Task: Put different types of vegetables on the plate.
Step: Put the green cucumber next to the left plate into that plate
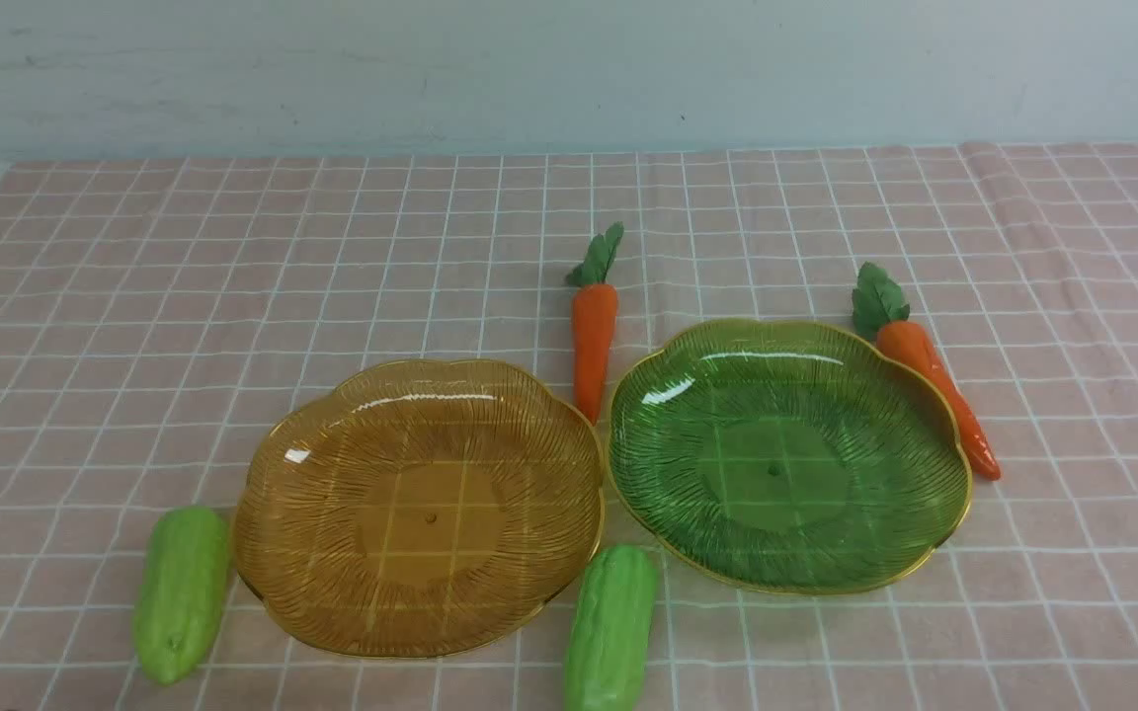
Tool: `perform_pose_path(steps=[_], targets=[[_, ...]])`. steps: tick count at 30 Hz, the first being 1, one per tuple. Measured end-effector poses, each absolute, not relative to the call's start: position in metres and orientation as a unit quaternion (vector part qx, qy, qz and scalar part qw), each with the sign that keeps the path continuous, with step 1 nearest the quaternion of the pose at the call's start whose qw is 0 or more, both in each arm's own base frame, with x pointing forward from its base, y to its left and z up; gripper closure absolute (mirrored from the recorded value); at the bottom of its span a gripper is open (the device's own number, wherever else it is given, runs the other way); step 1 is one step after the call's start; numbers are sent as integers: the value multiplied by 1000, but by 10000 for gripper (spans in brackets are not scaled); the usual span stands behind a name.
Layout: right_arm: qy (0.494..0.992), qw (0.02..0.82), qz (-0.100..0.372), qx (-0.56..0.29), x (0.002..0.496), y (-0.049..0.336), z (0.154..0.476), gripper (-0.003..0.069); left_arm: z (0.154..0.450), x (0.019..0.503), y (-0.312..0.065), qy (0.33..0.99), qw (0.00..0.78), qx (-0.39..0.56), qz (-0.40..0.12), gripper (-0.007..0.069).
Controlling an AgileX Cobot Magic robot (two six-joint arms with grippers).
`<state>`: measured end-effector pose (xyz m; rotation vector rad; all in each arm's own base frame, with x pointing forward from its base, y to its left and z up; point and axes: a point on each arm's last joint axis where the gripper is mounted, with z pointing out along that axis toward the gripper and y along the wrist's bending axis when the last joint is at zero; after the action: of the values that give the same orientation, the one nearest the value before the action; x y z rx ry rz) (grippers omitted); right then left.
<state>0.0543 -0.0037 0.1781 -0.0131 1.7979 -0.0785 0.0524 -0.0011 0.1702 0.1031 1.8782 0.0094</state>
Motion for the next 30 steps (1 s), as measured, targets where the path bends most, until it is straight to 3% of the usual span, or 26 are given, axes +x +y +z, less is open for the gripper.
perform_pose_path(steps=[21, 23, 24, 26, 27, 30], targets=[[782, 622, -34, -6, 54, -4, 178, 674, 171, 53, -1, 804, 593, 45, 5, 629], [782, 622, -34, -6, 54, -4, 178, 674, 175, 54, -3, 792, 610, 27, -19, 629], [782, 622, -34, -6, 54, -4, 178, 674, 181, 55, -5, 773, 631, -5, -72, 629], [782, 622, -34, -6, 54, -4, 178, 674, 184, 55, -6, 757, 646, -29, -88, 629], [782, 622, -34, -6, 54, -4, 178, 674, 193, 56, -6, 721, 676, -69, -136, 629], [782, 622, -34, -6, 54, -4, 178, 674, 206, 56, -5, 668, 716, -104, -176, 629]])
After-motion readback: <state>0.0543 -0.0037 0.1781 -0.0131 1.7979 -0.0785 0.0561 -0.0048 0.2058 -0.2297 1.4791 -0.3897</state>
